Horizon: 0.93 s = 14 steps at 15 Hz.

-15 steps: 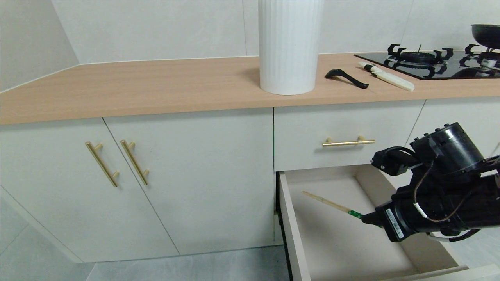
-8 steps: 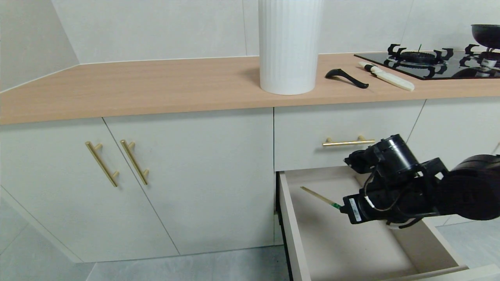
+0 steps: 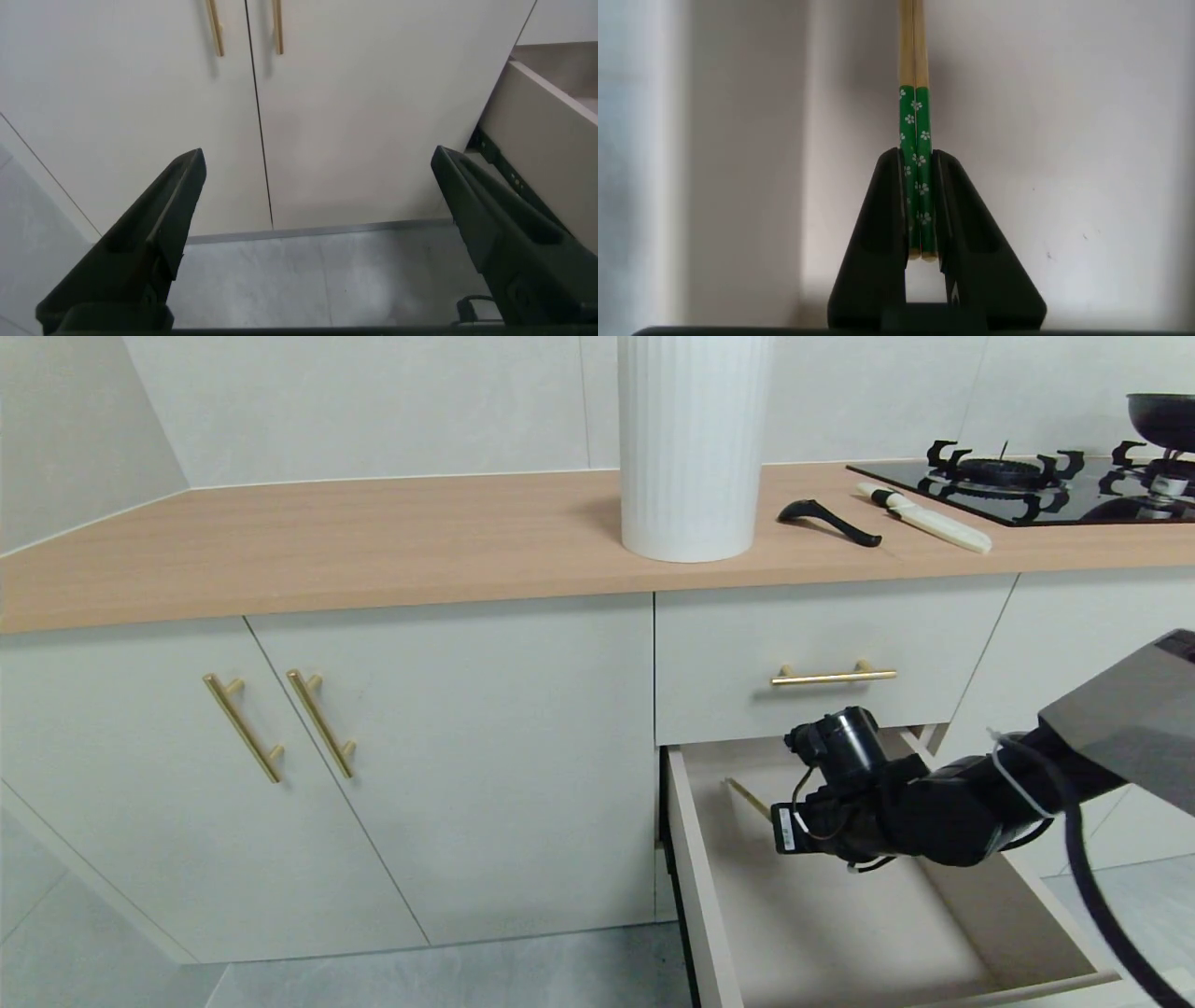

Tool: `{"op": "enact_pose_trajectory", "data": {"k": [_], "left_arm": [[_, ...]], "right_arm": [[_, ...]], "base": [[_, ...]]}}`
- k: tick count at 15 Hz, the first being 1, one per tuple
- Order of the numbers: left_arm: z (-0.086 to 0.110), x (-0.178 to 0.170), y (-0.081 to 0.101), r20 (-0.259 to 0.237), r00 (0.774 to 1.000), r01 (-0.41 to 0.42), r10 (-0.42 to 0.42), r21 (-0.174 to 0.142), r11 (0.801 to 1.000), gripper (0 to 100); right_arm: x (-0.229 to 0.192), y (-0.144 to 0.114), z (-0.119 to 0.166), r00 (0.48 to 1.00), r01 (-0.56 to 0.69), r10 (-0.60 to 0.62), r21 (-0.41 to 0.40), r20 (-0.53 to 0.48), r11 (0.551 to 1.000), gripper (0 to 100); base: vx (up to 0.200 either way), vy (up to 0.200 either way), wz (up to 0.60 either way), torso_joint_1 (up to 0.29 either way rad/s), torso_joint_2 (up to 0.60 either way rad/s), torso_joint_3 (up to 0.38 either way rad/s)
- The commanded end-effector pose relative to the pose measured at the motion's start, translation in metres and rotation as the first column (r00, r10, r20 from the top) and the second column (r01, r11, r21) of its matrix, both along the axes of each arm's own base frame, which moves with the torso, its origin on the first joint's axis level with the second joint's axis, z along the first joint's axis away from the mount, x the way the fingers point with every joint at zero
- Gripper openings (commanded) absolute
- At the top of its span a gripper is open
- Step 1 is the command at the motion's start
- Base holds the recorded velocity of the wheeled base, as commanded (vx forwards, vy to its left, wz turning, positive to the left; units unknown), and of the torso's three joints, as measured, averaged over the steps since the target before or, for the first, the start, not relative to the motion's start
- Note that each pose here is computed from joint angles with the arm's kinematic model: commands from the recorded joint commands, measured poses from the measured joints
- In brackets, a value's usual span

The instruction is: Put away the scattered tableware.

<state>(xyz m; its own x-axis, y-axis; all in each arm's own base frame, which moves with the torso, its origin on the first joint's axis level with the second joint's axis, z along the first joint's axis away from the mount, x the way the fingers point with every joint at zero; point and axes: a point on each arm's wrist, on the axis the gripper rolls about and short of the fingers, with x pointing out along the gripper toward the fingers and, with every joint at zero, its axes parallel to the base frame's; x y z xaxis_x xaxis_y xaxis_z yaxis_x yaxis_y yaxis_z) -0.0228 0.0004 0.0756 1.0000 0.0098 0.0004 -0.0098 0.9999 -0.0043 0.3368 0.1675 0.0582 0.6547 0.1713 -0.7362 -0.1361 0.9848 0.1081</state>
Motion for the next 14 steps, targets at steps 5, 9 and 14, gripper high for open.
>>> {"op": "enact_pose_trajectory", "data": {"k": [5,9,14], "left_arm": [[0.000,0.000,0.000,0.000,1.000,-0.001,0.001,0.000,1.000,100],[0.000,0.000,0.000,0.000,1.000,0.001,-0.001,0.000,1.000,100],[0.000,0.000,0.000,0.000,1.000,0.001,-0.001,0.000,1.000,100]], "right_arm": [[0.007,0.005,-0.067,0.990,-0.010,-0.001,-0.073,-0.140,0.997,0],[0.009,0.007,-0.079,0.989,-0.005,-0.009,-0.092,-0.147,0.996,0],[0.011,0.008,-0.082,0.990,0.005,-0.020,-0.106,-0.140,0.994,0]], "base": [[0.000,0.000,0.00,0.000,0.00,0.000],[0.000,0.000,0.00,0.000,0.00,0.000],[0.000,0.000,0.00,0.000,0.00,0.000]]}}
